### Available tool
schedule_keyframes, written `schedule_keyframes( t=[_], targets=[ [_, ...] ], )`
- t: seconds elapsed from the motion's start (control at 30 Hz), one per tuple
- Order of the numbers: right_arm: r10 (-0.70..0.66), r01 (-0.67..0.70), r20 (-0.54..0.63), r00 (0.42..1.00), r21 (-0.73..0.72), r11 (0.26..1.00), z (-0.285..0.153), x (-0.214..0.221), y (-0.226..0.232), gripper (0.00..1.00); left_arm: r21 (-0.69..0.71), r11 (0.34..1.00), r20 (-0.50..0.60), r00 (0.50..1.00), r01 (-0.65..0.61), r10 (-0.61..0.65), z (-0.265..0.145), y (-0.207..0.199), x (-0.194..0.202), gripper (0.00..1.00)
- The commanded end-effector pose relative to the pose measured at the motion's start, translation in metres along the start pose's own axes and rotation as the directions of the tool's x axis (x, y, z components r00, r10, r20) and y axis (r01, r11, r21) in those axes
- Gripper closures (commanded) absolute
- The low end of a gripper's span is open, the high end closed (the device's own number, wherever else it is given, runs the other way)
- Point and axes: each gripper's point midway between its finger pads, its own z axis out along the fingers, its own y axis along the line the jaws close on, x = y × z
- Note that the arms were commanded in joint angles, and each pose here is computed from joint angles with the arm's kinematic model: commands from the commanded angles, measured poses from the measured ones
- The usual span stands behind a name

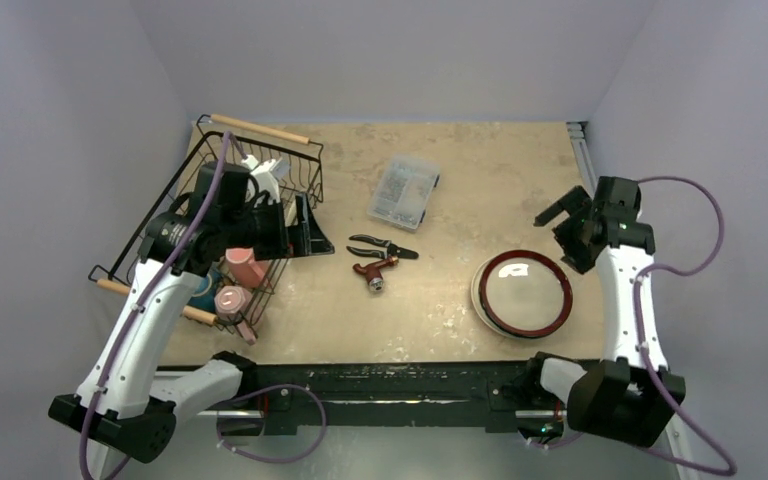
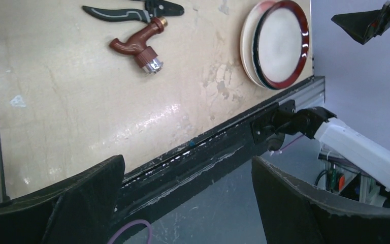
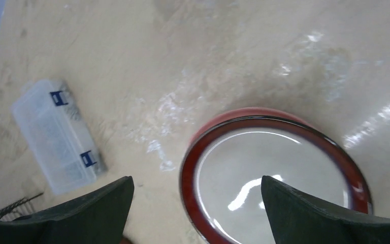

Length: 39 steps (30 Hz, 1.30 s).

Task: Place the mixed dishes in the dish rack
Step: Pick up the plate at the center of the board.

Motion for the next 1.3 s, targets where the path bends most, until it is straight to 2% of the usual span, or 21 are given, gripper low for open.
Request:
schedule_keyframes(
  t=[0.0,0.1,0.2,0.37,0.5,0.7,0.9,1.27],
  targets=[
    [-0.006,-0.021,0.101,0.995,0.262,0.965,-0.028,-0.006,-0.069,0.01,0.106,0.988,0.011,0.994,-0.114,0.113,-0.003,-0.034,-0.006,0.06],
    [-0.004,-0.048,0.135,0.991,0.38,0.924,-0.03,-0.008,-0.104,0.01,0.14,0.978,-0.006,0.988,-0.154,0.156,-0.002,-0.045,0.001,0.06],
    [0.014,-0.052,0.092,0.996,0.431,0.901,-0.019,0.002,-0.126,0.01,0.145,0.968,-0.01,0.978,-0.206,0.209,-0.003,-0.049,0.007,0.06],
    [0.096,-0.095,0.02,0.995,0.413,0.906,0.005,0.018,-0.139,0.01,0.097,0.942,0.001,0.946,-0.323,0.324,-0.009,-0.048,0.008,0.04],
    [0.104,-0.085,-0.024,0.994,0.41,0.908,0.022,0.025,-0.144,0.01,0.104,0.918,0.001,0.923,-0.383,0.385,-0.01,-0.056,0.006,0.03],
    [0.097,-0.039,-0.123,0.988,0.402,0.915,0.035,0.038,-0.146,0.01,0.116,0.922,-0.021,0.927,-0.369,0.374,-0.006,-0.058,0.01,0.02],
    [0.079,-0.017,-0.181,0.98,0.321,0.947,0.044,0.044,-0.133,0.01,0.128,0.93,-0.047,0.935,-0.345,0.353,-0.005,-0.059,0.013,0.03],
    [0.086,-0.056,-0.166,0.982,0.18,0.982,0.055,0.051,-0.114,0.01,0.118,0.928,-0.042,0.932,-0.354,0.361,-0.009,-0.057,0.014,0.03]
  ],
)
